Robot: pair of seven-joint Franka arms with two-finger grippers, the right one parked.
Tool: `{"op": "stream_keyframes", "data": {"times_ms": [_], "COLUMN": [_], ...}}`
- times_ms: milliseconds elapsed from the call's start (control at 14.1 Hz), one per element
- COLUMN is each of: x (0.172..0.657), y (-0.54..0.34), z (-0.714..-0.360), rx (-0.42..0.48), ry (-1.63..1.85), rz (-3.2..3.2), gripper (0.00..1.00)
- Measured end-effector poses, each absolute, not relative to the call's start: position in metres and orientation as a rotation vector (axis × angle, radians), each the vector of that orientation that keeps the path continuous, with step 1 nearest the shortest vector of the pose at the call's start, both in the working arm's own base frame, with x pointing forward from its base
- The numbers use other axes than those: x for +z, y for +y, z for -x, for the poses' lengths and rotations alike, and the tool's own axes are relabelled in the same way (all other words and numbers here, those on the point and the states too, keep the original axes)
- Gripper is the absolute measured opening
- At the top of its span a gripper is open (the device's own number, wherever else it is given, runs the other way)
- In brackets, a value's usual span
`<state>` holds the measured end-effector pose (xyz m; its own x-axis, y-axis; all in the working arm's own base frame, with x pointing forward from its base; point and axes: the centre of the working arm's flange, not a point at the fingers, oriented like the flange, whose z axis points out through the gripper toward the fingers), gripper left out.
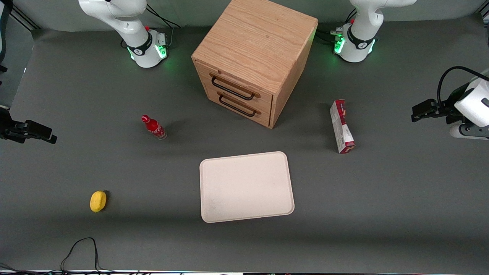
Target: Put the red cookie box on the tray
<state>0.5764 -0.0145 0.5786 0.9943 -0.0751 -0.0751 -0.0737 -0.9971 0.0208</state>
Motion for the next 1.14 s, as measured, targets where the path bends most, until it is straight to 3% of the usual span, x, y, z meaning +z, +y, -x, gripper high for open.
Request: {"op": "stream_keyframes", "data": {"times_ms": [710,852,1135], "x": [0.579,0.584,0.593], "y": [-0.018,-0.019,-0.037], "z": [-0.569,-0.549,-0.474], "rx": [-0.167,-0.172,-0.165], "ry": [-0.127,-0.132,-0.157], "rz": [-3.116,-3.114,-3.119], "gripper": [1.0,1.0,1.0]}}
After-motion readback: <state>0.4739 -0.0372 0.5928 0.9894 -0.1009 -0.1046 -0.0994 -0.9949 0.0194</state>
